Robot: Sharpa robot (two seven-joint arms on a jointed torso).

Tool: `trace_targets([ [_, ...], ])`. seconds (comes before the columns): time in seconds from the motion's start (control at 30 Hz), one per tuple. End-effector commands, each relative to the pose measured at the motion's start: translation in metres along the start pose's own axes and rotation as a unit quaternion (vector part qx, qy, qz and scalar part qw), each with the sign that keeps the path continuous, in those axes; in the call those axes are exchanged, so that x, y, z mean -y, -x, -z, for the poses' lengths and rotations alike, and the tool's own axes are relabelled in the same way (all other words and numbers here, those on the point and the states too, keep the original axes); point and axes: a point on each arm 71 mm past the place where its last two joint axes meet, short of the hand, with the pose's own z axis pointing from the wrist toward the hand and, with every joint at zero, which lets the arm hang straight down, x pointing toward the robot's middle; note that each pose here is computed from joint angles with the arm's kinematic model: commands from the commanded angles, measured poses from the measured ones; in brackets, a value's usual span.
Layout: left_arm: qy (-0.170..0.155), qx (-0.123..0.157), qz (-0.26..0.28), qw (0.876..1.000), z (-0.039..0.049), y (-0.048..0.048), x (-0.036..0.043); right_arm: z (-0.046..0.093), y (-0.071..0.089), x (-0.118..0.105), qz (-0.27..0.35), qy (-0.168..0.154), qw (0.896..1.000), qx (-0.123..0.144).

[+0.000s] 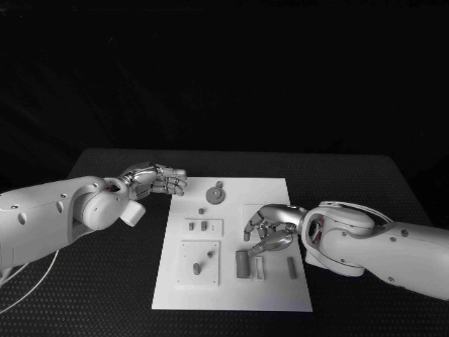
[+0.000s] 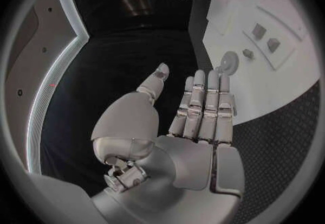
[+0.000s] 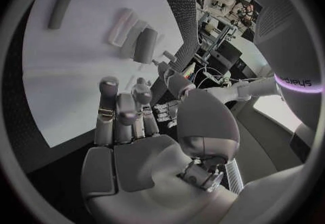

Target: Assemble the parts on the task board

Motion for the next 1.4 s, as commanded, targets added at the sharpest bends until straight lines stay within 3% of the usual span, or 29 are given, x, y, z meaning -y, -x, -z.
trace_targets([
  [0.03, -0.002, -0.01, 0.001, 1.0, -0.0002, -0.0023, 0.001, 0.0, 0.002, -0.006, 0.032, 0.05, 0.998, 0.014],
  [0.57, -0.001, -0.009, 0.001, 1.0, 0.0008, -0.0014, 0.0005, -0.013, -0.015, -0.004, 0.037, 0.037, 0.998, -0.035],
  [1.03, 0.001, -0.009, 0.001, 1.0, 0.0014, -0.001, 0.0002, -0.014, -0.022, -0.005, 0.038, 0.037, 0.996, -0.071],
  [1.4, 0.002, -0.008, 0.001, 1.0, 0.0019, -0.0006, 0.0, -0.019, -0.027, 0.003, 0.073, 0.021, 0.994, -0.077],
])
